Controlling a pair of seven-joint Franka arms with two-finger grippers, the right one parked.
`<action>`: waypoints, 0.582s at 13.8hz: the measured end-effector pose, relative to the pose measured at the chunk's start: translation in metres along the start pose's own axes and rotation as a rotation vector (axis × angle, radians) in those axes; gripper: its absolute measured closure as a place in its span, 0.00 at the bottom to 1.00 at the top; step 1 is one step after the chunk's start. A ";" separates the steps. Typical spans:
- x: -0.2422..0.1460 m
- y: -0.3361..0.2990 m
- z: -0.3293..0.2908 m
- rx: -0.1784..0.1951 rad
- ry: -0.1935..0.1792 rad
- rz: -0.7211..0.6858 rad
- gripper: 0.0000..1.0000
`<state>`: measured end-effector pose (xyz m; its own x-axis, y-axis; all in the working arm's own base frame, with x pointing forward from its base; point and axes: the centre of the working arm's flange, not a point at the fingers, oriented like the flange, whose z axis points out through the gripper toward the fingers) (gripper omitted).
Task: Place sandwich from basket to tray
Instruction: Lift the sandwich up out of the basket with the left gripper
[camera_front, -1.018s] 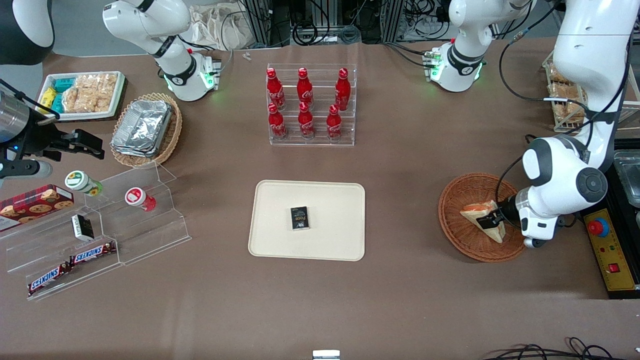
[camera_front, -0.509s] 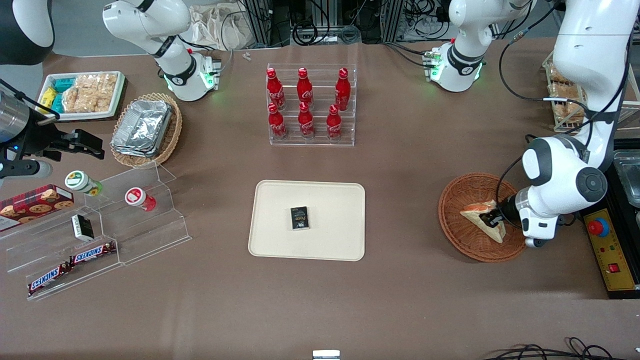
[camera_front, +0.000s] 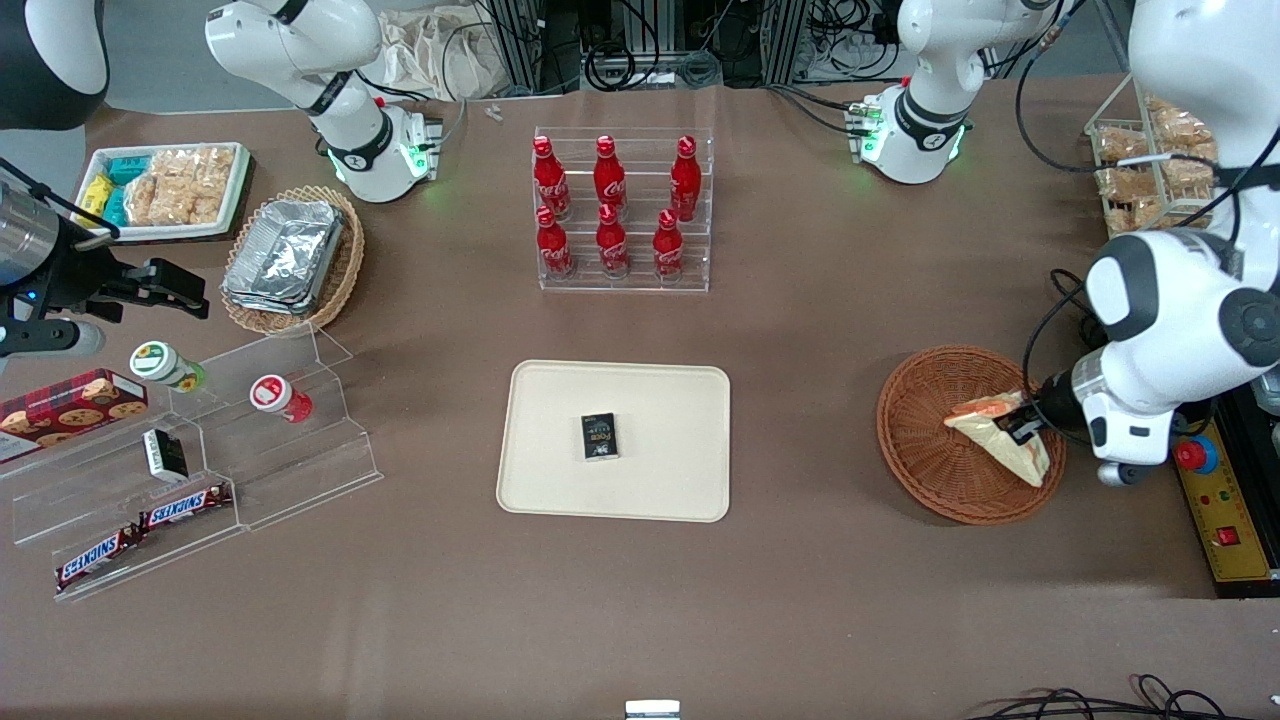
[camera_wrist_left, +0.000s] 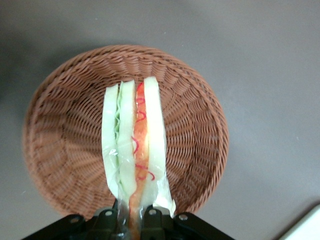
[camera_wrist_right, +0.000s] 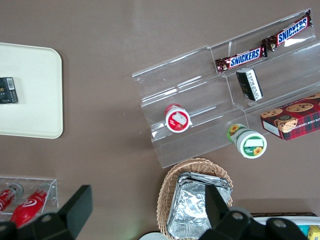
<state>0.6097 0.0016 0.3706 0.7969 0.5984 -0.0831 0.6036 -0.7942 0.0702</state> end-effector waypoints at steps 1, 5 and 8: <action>-0.004 0.003 -0.013 0.016 -0.022 0.008 0.85; -0.010 0.016 -0.063 0.055 -0.088 0.051 0.85; -0.026 0.034 -0.096 0.075 -0.132 0.145 0.85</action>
<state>0.6120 -0.0308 0.4707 0.8623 0.4621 -0.2070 0.4754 -0.8796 0.0172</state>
